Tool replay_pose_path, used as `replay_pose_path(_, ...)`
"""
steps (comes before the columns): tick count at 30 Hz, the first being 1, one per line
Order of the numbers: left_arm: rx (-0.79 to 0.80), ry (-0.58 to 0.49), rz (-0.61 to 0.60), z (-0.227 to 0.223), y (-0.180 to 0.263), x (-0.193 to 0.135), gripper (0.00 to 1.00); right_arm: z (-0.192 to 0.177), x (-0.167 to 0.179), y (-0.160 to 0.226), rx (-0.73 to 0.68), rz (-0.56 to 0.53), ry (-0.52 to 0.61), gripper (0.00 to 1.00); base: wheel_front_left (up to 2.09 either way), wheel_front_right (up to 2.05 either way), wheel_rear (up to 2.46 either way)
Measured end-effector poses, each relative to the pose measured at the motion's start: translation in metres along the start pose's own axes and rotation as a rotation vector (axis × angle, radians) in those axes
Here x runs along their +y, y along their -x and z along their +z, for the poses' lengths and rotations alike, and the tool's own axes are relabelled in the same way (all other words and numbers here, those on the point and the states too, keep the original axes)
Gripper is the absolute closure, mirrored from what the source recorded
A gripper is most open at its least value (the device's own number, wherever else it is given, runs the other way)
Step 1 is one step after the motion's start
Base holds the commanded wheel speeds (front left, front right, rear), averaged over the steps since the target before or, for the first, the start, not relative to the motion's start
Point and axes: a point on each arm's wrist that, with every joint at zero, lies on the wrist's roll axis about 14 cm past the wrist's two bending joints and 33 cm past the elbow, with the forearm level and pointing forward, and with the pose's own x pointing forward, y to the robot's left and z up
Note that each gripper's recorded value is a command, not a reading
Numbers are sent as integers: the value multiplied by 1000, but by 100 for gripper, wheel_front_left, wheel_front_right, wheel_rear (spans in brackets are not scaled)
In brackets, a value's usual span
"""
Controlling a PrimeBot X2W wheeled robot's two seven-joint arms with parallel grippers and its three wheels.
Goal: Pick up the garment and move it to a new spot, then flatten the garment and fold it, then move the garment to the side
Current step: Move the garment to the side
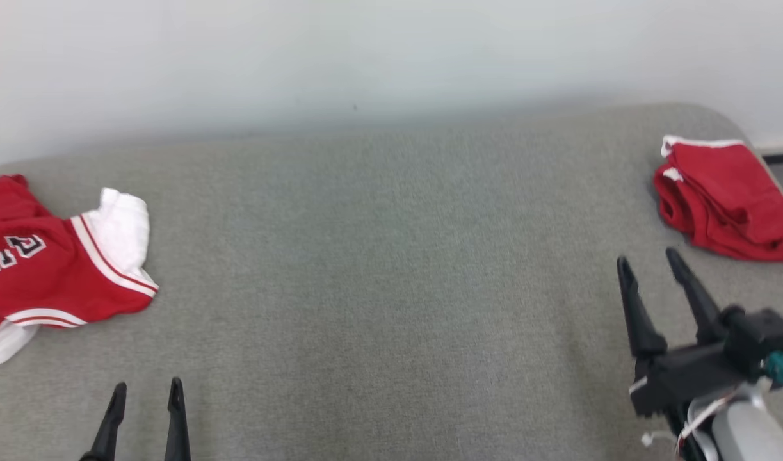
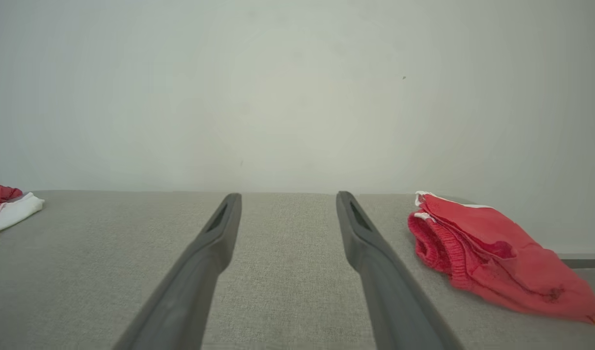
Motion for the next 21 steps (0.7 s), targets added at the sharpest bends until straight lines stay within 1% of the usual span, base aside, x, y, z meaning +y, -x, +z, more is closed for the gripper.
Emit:
replay_pose_path(4, -24, -1, 15, 9, 14, 6, 0, 0, 11, 21, -11, -5, -40, 0, 0, 0, 0)
replay_pose_path(10, -56, -4, 46, 20, 25, 15, 0, -3, 24, 39, -15, -12, -87, 0, 0, 0, 0)
replay_pose_path(16, -63, -13, 54, 22, 27, 19, 0, -13, 22, 52, 8, -49, -121, 0, 0, 0, 0)
replay_pose_path(21, -49, -18, 52, 18, 27, 20, 0, -24, 25, 59, 39, -59, -137, 0, 0, 0, 0)
